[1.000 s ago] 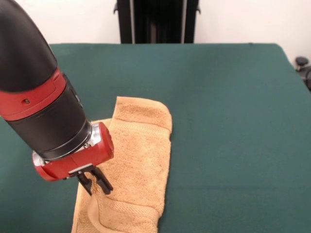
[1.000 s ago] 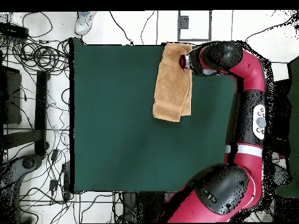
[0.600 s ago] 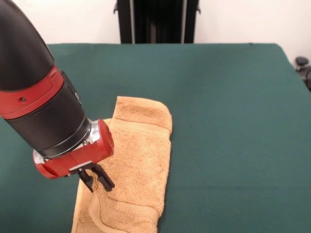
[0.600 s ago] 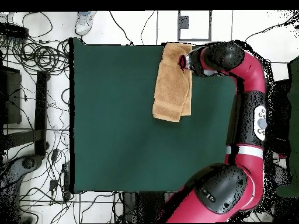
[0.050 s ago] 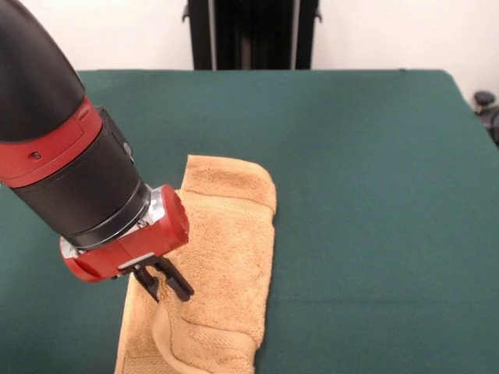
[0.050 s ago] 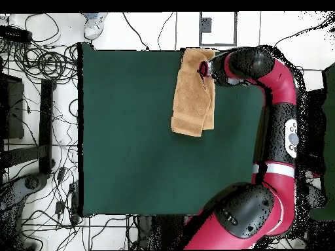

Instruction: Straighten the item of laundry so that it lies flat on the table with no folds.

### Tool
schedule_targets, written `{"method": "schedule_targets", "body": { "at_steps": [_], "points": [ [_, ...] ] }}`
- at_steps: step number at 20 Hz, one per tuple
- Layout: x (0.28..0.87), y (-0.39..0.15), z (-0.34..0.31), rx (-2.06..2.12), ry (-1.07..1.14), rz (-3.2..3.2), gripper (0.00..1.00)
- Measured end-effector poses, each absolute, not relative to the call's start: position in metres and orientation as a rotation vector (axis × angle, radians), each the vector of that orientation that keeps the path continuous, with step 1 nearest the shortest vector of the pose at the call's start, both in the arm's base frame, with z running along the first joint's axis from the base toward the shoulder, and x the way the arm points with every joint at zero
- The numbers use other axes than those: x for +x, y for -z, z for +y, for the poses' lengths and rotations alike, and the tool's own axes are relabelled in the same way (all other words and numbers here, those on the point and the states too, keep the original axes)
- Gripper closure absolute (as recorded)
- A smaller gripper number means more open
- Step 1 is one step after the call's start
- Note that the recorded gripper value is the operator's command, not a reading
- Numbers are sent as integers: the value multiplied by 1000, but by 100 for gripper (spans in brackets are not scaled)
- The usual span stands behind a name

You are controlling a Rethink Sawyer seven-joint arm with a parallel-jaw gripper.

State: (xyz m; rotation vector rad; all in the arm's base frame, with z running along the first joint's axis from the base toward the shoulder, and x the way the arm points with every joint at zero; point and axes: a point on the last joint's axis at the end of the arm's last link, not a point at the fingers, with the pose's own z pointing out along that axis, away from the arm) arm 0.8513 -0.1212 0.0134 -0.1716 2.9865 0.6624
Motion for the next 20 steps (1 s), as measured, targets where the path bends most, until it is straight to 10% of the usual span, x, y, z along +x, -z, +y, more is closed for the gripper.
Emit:
{"method": "schedule_targets", "body": {
  "at_steps": [20],
  "points": [
    [837, -8, -113, -111, -786, 3012, 100]
  ]
}}
